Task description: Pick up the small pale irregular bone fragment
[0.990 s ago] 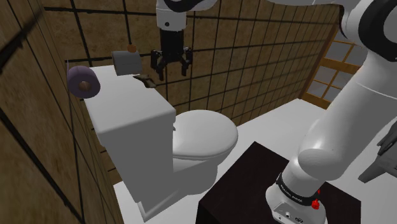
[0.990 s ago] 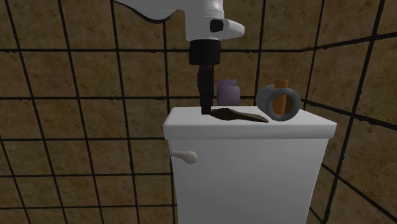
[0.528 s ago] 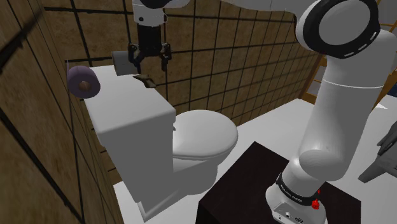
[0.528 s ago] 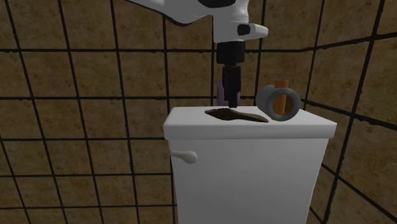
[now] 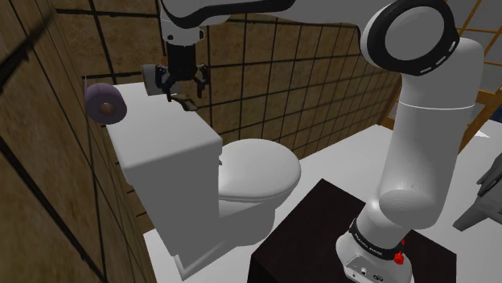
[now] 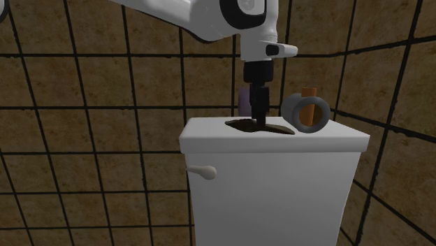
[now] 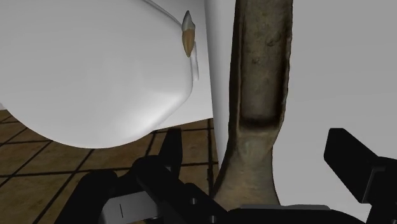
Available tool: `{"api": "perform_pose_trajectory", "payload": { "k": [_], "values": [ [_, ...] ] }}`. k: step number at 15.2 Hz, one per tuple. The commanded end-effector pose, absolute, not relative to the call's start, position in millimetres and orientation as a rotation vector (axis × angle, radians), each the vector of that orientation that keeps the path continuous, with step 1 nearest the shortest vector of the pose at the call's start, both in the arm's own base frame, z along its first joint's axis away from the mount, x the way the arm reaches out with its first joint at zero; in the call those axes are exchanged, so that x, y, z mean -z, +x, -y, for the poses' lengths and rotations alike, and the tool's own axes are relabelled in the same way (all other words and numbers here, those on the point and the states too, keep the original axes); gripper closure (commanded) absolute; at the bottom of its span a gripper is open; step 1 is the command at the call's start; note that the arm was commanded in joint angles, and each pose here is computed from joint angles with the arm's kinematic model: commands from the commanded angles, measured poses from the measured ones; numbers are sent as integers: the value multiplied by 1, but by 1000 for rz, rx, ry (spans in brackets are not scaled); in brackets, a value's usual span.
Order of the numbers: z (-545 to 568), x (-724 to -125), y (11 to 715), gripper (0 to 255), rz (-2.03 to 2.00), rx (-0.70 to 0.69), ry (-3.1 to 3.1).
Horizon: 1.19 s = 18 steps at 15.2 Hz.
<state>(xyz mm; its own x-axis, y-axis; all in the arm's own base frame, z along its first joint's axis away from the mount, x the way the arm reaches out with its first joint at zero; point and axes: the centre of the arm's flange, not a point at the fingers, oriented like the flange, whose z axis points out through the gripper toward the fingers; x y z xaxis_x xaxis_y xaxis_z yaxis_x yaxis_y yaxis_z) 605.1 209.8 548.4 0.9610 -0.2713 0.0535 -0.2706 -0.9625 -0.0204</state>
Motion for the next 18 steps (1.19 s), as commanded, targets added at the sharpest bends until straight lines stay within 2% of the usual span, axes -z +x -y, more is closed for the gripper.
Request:
{"api": "perform_pose_trajectory", "payload": {
  "k": [1,2,3,12,18],
  "values": [
    [-210,-541,605,0,-428,88,-3098],
    [-210,-541,605,0,-428,88,-3098],
    [-210,-541,605,255,-428,88,-3098],
    [-210,-541,605,255,-428,88,-3098],
    [-210,-572,605,255,-428,88,-3098]
  ]
}}
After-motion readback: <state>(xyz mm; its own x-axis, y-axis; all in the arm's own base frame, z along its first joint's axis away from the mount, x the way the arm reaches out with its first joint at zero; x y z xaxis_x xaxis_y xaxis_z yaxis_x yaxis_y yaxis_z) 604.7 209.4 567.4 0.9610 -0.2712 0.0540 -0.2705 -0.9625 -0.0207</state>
